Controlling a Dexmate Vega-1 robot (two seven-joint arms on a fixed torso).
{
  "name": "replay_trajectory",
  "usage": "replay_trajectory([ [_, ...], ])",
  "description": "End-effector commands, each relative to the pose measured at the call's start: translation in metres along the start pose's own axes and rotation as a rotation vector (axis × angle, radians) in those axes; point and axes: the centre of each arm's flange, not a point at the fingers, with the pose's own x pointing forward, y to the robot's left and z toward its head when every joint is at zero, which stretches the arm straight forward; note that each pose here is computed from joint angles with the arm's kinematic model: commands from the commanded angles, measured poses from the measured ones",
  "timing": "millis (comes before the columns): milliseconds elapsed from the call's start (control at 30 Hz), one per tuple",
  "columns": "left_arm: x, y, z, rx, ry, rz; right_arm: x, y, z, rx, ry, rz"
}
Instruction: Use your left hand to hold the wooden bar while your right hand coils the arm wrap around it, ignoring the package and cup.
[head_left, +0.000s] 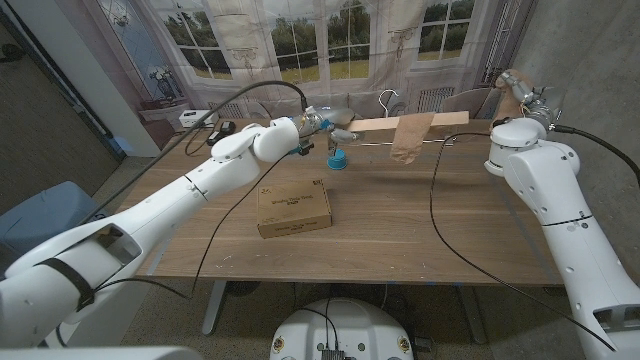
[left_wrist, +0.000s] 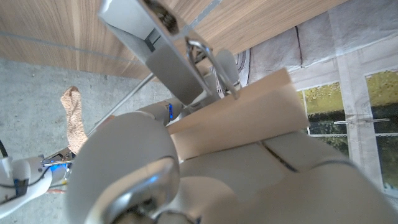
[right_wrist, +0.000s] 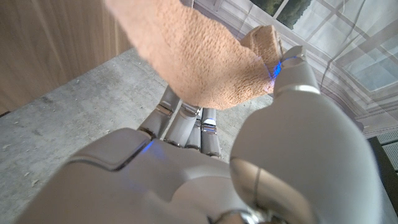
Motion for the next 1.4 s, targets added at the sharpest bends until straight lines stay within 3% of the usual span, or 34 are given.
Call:
replay_trajectory([
  [33,-0.013,0.012,-0.009,-0.081,-0.018,0.104,-0.007,-0.004,-0.028,-0.030,0.048,0.002],
  [500,-0.014,0.017,-0.013,-0.063,0.026,0.139,-0.017,0.001,-0.060,-0.047,0.066,0.048],
  [900,-0.007,0.021,-0.021,-0.059,0.093,0.181,-0.035,-0.002,-0.108,0.013,0.106,0.073],
  [1200,0.000,0.024,-0.024,-0.054,0.126,0.202,-0.058,-0.002,-0.158,0.032,0.160,0.101],
  [1400,0.007,0.025,-0.022,-0.048,0.137,0.206,-0.072,0.003,-0.174,0.002,0.161,0.131],
])
